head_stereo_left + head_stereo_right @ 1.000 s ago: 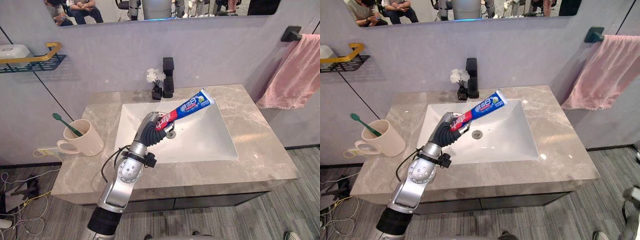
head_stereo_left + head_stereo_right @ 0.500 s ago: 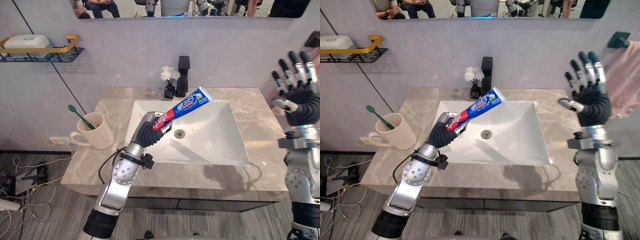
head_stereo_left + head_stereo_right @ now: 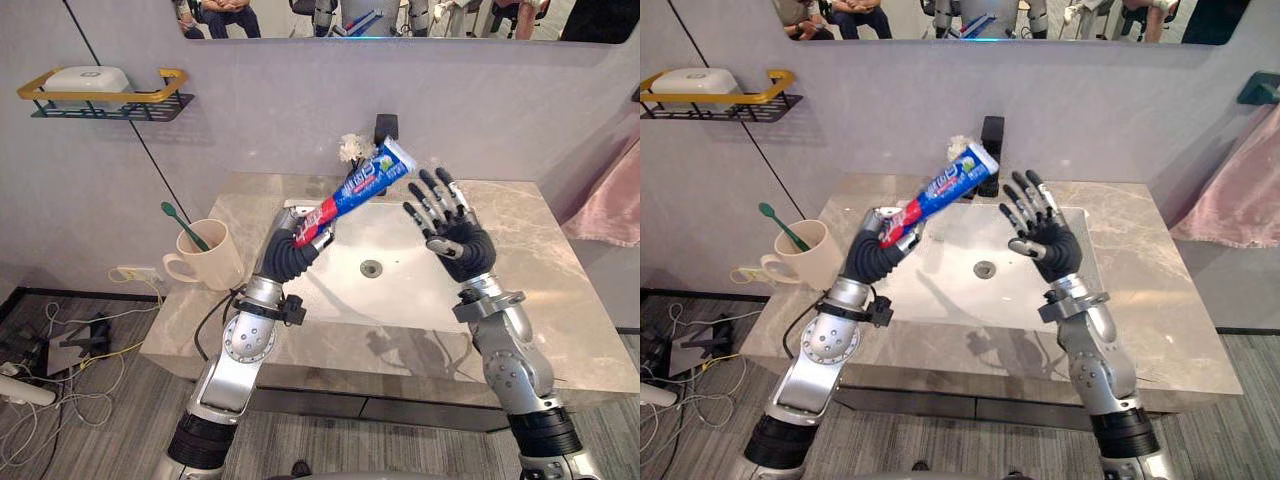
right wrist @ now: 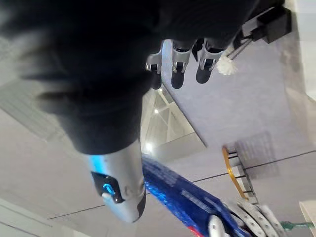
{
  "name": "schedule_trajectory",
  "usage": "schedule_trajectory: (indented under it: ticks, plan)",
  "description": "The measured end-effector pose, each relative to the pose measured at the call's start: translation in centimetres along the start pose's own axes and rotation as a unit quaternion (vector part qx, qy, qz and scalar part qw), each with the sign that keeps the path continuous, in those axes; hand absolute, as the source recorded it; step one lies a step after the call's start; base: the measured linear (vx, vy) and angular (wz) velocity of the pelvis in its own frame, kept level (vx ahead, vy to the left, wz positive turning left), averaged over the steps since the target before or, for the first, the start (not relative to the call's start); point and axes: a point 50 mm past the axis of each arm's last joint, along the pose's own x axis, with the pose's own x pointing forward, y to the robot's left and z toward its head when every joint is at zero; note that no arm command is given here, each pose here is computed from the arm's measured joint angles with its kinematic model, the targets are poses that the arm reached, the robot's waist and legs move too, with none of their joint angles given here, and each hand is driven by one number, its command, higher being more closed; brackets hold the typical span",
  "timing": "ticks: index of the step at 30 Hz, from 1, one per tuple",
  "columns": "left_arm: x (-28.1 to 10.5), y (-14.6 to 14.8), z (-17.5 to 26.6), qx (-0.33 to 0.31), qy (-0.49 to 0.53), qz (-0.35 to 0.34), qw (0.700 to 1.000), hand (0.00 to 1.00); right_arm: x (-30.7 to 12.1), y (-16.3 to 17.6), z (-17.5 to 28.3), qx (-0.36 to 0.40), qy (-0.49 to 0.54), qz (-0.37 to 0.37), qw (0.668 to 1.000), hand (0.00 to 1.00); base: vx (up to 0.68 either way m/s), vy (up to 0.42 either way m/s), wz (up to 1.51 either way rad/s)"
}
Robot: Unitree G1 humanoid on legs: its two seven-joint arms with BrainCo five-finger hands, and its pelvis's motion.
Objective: Organize washtable
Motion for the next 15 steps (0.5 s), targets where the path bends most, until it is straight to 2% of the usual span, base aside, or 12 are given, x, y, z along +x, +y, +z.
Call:
schedule_trajectory:
  ticks: [15]
  plan:
    - [-0.1, -2.4, 0.6, -0.05, -0.001, -0.03, 0.998, 1.0, 1.6, 2.6, -1.5, 0.066, -0.009, 0.033, 0.997, 0.0, -0.01, -0.004, 0.01]
